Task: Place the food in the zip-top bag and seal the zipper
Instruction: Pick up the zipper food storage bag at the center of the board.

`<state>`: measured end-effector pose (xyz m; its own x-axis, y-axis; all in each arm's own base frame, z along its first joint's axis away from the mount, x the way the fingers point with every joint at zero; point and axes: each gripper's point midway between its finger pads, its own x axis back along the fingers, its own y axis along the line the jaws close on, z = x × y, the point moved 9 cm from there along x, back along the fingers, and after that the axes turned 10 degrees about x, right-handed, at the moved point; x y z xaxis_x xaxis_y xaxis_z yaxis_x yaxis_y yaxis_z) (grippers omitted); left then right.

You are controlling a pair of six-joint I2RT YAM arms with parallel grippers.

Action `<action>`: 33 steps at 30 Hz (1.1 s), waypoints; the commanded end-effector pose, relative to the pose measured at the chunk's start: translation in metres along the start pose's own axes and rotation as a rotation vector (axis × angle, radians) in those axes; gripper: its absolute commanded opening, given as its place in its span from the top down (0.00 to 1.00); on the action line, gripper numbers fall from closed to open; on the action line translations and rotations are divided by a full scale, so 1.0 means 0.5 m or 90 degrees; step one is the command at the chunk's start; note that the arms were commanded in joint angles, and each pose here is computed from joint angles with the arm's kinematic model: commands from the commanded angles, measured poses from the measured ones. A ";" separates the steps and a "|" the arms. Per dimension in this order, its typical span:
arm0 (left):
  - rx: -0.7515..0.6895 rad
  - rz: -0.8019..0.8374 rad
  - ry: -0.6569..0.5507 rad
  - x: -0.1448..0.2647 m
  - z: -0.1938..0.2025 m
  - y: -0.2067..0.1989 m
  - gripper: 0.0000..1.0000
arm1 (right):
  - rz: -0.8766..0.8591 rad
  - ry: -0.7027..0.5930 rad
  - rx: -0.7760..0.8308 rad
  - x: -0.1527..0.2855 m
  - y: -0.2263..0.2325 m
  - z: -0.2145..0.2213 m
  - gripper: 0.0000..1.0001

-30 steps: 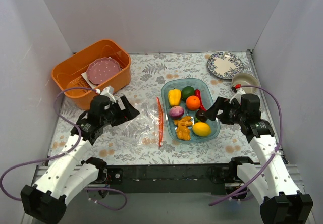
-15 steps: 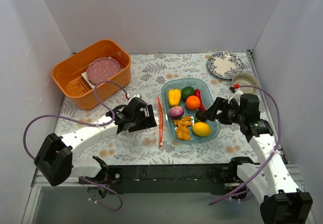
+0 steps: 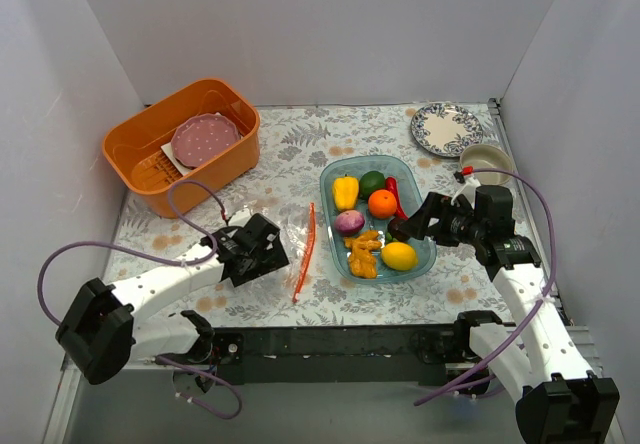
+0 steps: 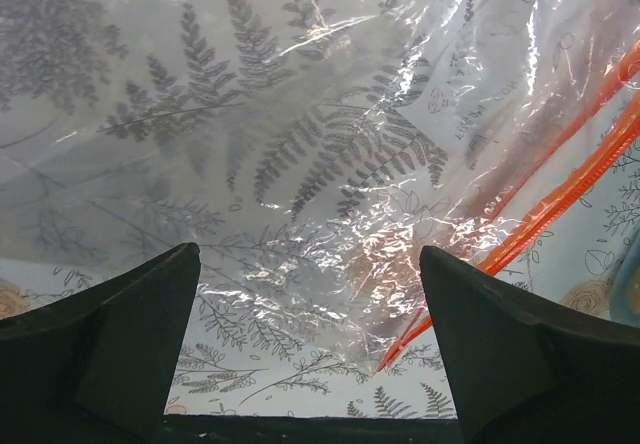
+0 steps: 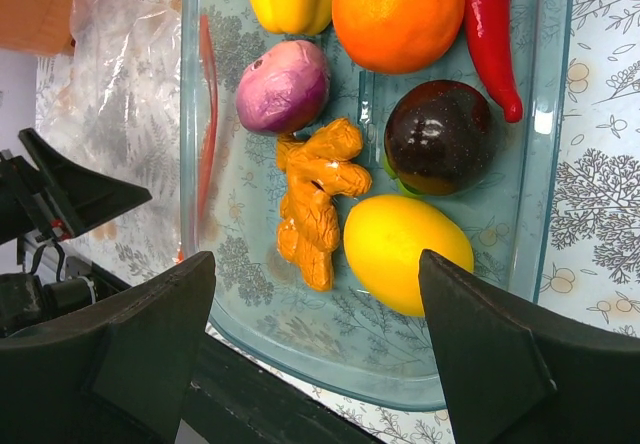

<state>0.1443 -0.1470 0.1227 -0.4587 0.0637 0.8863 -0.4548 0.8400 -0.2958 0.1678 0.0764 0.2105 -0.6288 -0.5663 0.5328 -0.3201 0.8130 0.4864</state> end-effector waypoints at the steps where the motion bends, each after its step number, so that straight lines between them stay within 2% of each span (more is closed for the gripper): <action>1: 0.024 0.017 -0.045 0.037 -0.020 0.002 0.09 | -0.020 -0.012 0.012 0.000 0.008 -0.011 0.11; 6: -0.056 0.191 -0.090 0.121 -0.072 -0.083 0.13 | -0.016 -0.011 0.016 0.000 0.005 -0.007 0.11; 10: -0.135 0.248 -0.087 0.134 -0.081 -0.135 0.16 | -0.013 -0.007 0.012 -0.003 0.002 -0.003 0.11; 15: -0.227 0.202 -0.076 0.083 -0.052 -0.167 0.17 | -0.009 -0.008 0.011 -0.003 0.001 -0.002 0.11; 19: -0.289 0.169 -0.083 0.056 -0.011 -0.174 0.30 | -0.002 0.000 0.009 -0.003 -0.001 0.002 0.11; 22: -0.305 0.155 -0.076 0.044 0.008 -0.174 0.31 | -0.001 0.003 0.008 -0.004 -0.002 0.002 0.11; 26: -0.331 0.139 -0.070 0.022 0.035 -0.175 0.38 | -0.002 0.007 0.004 -0.006 -0.004 0.004 0.11; 29: -0.336 0.115 -0.074 0.006 0.045 -0.174 0.40 | -0.001 0.010 0.001 -0.009 -0.004 0.004 0.11; 30: -0.337 0.099 -0.073 -0.006 0.049 -0.172 0.46 | -0.002 0.009 0.002 -0.008 -0.004 0.003 0.12; 33: -0.324 0.061 -0.085 -0.024 0.051 -0.170 0.52 | 0.000 0.009 0.002 -0.008 -0.004 0.004 0.12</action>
<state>0.1623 -0.2326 0.1334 -0.5455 0.1918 0.8159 0.0664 0.9803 -0.1861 0.1687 0.0763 0.2048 -0.6156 -0.5638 0.5506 -0.3098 0.8155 0.4888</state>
